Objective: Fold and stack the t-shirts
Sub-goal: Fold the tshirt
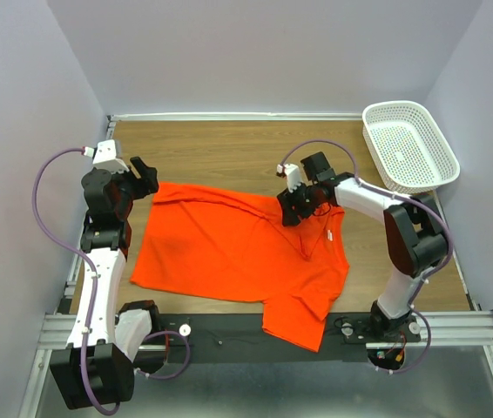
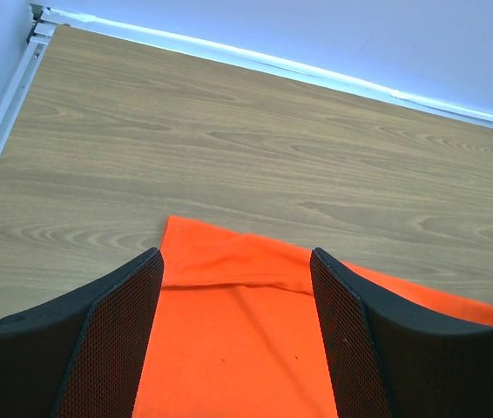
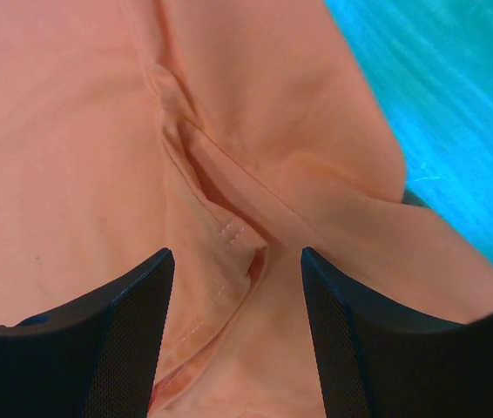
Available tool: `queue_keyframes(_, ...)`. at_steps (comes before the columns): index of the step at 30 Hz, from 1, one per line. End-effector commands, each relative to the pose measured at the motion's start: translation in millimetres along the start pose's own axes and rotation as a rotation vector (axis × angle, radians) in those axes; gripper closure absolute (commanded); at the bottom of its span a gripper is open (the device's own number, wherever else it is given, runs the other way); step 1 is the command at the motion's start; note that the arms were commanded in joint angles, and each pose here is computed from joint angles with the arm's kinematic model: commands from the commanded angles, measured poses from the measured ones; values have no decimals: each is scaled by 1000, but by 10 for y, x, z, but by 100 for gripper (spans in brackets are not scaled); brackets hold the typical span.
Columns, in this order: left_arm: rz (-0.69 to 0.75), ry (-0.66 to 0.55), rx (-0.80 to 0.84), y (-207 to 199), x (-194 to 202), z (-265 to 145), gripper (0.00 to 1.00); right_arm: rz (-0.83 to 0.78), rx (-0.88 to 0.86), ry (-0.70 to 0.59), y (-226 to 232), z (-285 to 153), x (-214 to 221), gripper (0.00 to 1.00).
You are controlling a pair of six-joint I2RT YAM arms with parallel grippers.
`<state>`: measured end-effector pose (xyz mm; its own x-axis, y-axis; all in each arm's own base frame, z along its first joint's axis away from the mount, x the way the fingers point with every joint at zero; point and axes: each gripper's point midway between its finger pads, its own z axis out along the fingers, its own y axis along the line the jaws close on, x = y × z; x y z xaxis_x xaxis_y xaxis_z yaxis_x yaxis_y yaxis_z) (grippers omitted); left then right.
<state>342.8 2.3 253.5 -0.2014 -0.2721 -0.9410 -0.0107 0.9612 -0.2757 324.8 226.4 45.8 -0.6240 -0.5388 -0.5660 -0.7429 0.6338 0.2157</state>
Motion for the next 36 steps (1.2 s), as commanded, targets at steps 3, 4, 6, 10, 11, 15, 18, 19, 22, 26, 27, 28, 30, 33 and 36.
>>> queue_keyframes(3, 2, -25, 40, -84, -46, -24, 24, 36, -47, 15, 26, 123, 4, 44)
queue_keyframes(4, 2, -26, 40, -86, -54, -25, 24, 30, -52, 9, 41, 109, -15, 49)
queue_keyframes(6, 4, -26, 41, -87, -53, -21, 24, 11, -64, -6, 79, 59, -42, 60)
queue_keyframes(10, 3, -20, 46, -95, -37, -12, 24, -25, -102, -38, 178, -37, -91, 74)
queue_keyframes(11, 1, -18, 44, -88, -30, -6, 24, -31, -135, -46, 240, -55, -100, 75)
queue_keyframes(15, 2, -18, 42, -85, -31, -6, 24, -54, -247, -55, 468, -130, -83, 85)
queue_keyframes(18, 1, -16, 42, -86, -26, -2, 24, -128, -352, -48, 763, -159, -54, 86)
queue_keyframes(19, 0, -14, 40, -78, -19, 4, 24, -159, -385, -23, 856, -153, 9, 85)
queue_keyframes(22, 3, -11, 39, -76, -10, 10, 24, -252, -521, 74, 1267, -133, 246, 66)
queue_keyframes(26, 6, -12, 35, -70, -17, 3, 24, -276, -500, 113, 1247, -163, 237, 43)
queue_keyframes(27, 6, -14, 33, -69, -21, 0, 24, -271, -409, 68, 1013, -233, 105, 38)
queue_keyframes(28, 7, -17, 33, -70, -31, -10, 24, -213, -368, 39, 870, -295, 27, 38)
queue_keyframes(30, 7, -19, 33, -68, -32, -12, 24, -97, -241, -60, 328, -559, -138, 38)
queue_keyframes(33, 1, -20, 48, -95, -36, -6, 24, 18, 0, -123, -415, -830, -119, 39)
queue_keyframes(36, -2, -12, 65, -123, -22, 7, 24, 121, 144, -87, -902, -899, 190, 40)
